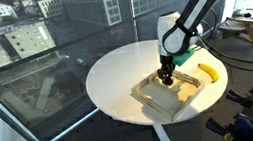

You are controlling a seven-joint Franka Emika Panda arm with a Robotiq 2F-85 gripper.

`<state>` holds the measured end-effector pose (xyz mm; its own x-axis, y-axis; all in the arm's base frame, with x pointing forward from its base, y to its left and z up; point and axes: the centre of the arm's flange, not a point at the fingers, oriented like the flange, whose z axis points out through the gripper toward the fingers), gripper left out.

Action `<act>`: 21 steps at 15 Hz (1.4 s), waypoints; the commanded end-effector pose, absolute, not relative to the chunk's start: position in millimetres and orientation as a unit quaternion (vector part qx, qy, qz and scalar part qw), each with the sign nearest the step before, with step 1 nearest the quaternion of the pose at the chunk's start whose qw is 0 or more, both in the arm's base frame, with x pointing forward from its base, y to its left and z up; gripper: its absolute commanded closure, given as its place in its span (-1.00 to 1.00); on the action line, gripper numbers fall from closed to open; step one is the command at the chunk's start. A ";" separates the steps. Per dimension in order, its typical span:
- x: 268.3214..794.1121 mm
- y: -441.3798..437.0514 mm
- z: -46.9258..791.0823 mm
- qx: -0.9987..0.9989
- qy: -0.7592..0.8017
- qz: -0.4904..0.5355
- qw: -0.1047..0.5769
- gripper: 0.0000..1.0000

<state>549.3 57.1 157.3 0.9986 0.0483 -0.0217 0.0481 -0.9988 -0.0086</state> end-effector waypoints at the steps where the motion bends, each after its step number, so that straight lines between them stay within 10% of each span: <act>1: 544.9 57.0 178.9 -0.999 -0.032 0.014 -0.001 0.35; 21: 537.0 56.2 258.0 -0.999 -0.038 0.027 -0.007 0.35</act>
<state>546.9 57.4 237.4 0.9968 0.0613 -0.0504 0.0616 -0.9981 0.0038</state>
